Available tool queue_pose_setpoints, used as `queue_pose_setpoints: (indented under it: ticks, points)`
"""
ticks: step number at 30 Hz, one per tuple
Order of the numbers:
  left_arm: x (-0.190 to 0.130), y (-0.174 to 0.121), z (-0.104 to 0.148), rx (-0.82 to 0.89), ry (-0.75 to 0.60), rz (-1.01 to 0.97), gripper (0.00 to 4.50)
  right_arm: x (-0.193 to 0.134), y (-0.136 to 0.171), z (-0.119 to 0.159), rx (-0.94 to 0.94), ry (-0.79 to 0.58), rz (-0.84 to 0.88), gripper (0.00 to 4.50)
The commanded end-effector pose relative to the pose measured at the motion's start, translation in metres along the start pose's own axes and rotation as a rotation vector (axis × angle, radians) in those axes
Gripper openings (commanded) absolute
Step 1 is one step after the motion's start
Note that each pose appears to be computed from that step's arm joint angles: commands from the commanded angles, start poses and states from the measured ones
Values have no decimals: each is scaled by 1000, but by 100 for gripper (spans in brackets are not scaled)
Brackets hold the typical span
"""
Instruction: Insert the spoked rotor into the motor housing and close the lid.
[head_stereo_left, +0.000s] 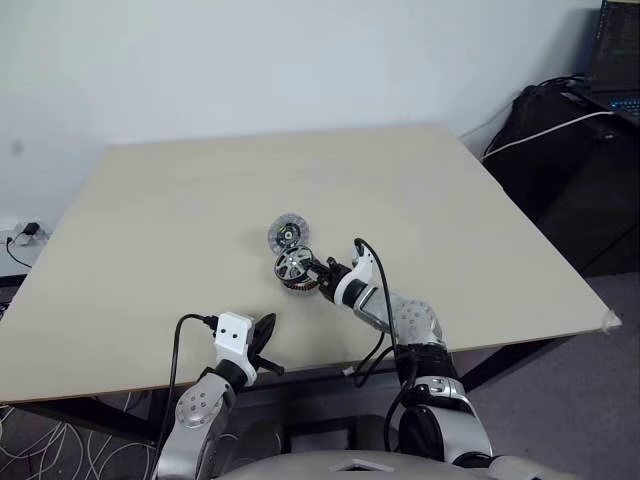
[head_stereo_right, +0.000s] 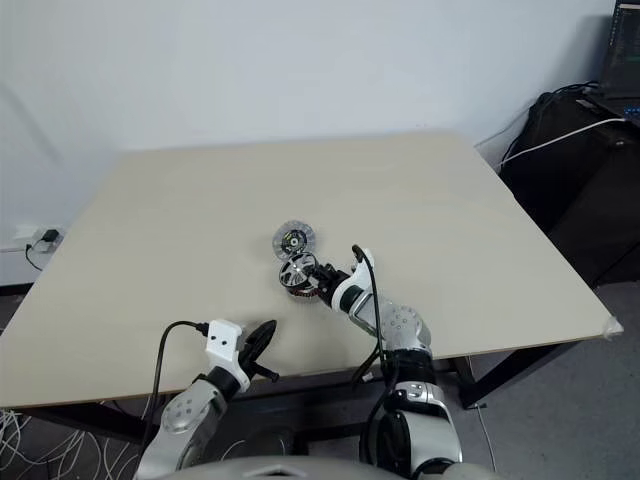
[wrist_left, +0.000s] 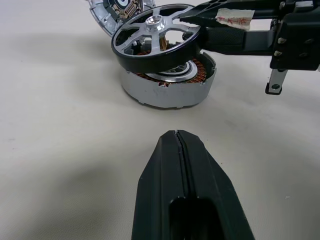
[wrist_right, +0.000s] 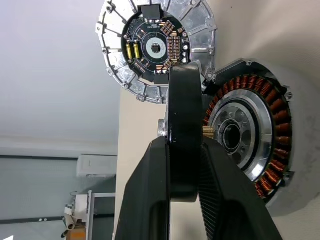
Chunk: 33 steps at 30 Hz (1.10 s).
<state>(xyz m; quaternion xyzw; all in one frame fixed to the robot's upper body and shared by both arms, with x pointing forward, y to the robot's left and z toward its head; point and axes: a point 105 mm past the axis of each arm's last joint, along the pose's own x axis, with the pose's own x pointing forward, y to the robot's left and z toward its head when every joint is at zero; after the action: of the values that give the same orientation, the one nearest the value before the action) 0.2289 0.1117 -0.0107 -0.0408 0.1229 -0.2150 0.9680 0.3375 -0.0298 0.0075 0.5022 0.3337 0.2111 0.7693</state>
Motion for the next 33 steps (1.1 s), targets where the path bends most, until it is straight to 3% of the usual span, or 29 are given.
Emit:
queue_pose_setpoints:
  ticks: [1, 9, 17, 33]
  points:
    - [2, -2, 19, 27, -65, -18, 0, 0, 4, 9, -15, -32, 7, 202]
    - [3, -2, 17, 16, -59, -16, 0, -9, -2, 13, -14, -45, -5, 448]
    - [3, -2, 14, 7, -54, -17, 0, -20, -5, 27, -23, -101, -12, 448]
    - [5, 0, 11, -3, -51, -21, 0, -37, 36, 44, -124, -189, 131, 448]
